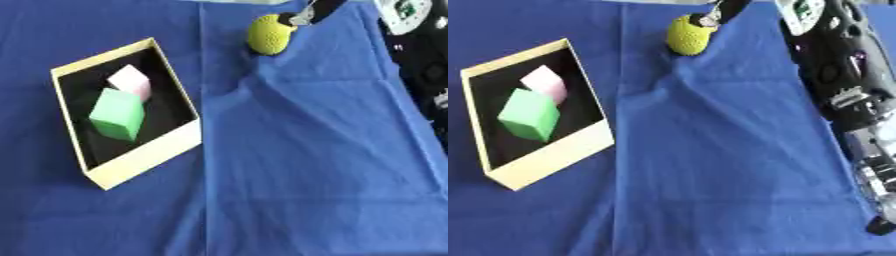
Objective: Pick up objects on the table and place them in the box.
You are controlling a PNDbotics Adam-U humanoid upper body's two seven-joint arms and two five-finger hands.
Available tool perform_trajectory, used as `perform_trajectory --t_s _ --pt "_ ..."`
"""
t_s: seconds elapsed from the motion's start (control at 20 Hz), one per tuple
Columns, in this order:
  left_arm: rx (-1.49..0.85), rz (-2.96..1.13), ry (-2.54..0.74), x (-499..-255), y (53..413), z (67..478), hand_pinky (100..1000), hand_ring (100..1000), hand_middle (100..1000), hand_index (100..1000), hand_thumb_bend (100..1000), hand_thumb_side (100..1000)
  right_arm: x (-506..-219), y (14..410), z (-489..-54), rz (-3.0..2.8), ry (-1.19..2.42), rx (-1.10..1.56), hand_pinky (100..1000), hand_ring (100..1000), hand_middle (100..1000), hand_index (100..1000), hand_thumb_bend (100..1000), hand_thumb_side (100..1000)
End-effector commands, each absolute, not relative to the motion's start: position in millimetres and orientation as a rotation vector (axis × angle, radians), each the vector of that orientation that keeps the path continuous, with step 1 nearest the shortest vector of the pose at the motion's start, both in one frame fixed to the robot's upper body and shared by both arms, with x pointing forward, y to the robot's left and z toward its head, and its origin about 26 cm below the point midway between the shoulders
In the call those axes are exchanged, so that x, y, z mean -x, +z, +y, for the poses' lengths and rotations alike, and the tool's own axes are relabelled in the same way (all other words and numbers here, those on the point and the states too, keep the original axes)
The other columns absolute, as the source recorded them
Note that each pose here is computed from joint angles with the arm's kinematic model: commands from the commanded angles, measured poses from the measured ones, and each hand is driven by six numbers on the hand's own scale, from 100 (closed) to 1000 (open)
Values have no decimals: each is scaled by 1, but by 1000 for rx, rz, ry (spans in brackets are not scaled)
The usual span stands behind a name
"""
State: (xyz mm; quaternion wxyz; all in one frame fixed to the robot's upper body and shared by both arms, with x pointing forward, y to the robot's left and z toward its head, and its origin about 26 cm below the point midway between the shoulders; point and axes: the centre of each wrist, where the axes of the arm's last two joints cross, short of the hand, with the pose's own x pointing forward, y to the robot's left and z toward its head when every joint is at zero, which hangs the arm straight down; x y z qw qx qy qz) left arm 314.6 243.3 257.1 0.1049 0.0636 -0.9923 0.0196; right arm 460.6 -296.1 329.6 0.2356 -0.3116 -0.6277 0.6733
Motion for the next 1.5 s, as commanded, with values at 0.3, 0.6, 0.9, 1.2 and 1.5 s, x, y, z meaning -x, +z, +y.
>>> perform_trajectory --t_s 0.3,0.6,0.9,1.2,1.5 --pt "-205 -2949 34 -311 266 246 705 845 785 816 189 623 -463 333 -323 -1578 2010 838 906 937 802 969 298 114" --pt "-196 -2947 28 -311 268 245 704 847 787 816 184 628 -470 330 -325 -1568 1969 852 905 935 800 967 294 119" --pt "-187 -2948 25 -311 269 244 703 849 789 816 180 632 -476 324 -324 -1553 1958 852 904 935 801 966 278 146" --pt "-177 -2955 26 -312 272 242 702 851 790 817 177 638 -480 320 -327 -1509 1928 904 904 938 825 976 317 124" --pt "-169 -2956 25 -312 273 242 701 854 792 816 172 644 -484 316 -328 -1490 1905 974 903 936 818 978 335 157"
